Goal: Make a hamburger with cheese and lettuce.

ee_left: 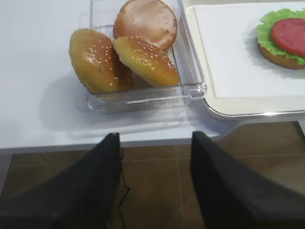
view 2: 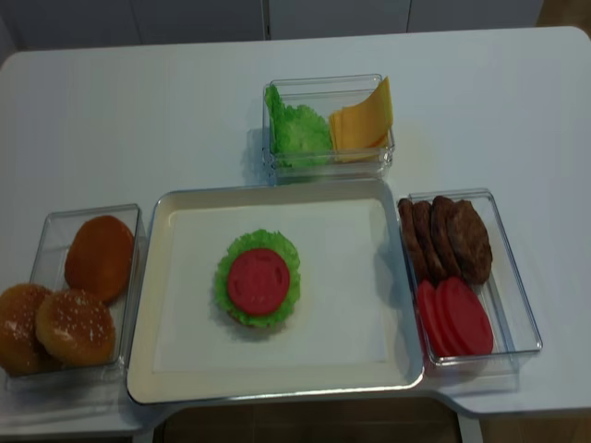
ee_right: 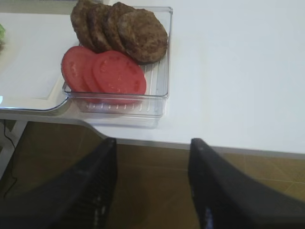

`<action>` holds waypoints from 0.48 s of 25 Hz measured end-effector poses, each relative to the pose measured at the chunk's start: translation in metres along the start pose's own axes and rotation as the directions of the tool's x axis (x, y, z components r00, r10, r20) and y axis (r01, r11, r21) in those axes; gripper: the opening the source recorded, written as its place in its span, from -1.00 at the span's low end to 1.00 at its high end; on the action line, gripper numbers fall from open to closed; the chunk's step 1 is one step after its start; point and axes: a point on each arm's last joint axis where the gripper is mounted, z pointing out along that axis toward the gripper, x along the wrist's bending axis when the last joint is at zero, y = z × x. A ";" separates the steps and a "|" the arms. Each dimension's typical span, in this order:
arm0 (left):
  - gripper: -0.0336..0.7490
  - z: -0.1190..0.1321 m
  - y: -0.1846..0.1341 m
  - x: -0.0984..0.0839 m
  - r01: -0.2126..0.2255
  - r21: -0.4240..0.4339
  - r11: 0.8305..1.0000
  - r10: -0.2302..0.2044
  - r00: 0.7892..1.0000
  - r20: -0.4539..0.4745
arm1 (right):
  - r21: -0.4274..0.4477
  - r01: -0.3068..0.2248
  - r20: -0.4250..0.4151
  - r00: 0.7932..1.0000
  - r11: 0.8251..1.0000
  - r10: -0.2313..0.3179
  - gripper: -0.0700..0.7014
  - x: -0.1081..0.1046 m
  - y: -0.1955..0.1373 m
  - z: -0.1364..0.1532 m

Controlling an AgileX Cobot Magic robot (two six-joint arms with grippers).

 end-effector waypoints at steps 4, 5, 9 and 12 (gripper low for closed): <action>0.00 0.000 0.000 0.000 0.000 0.000 1.000 0.000 1.000 0.000 | -0.006 0.009 0.002 1.000 1.000 -0.009 0.13 0.000 -0.002 0.007; 0.00 0.000 0.000 0.000 0.000 0.000 1.000 0.000 1.000 0.000 | -0.008 0.008 0.002 1.000 1.000 -0.008 0.13 0.000 -0.002 0.008; 0.00 0.000 0.000 0.000 0.000 0.000 1.000 0.000 1.000 0.000 | -0.007 0.010 0.005 1.000 1.000 -0.010 0.13 -0.001 -0.003 0.009; 0.00 0.000 0.000 0.000 0.000 0.000 1.000 0.000 1.000 0.000 | -0.007 0.010 0.005 1.000 1.000 -0.010 0.13 -0.001 -0.003 0.009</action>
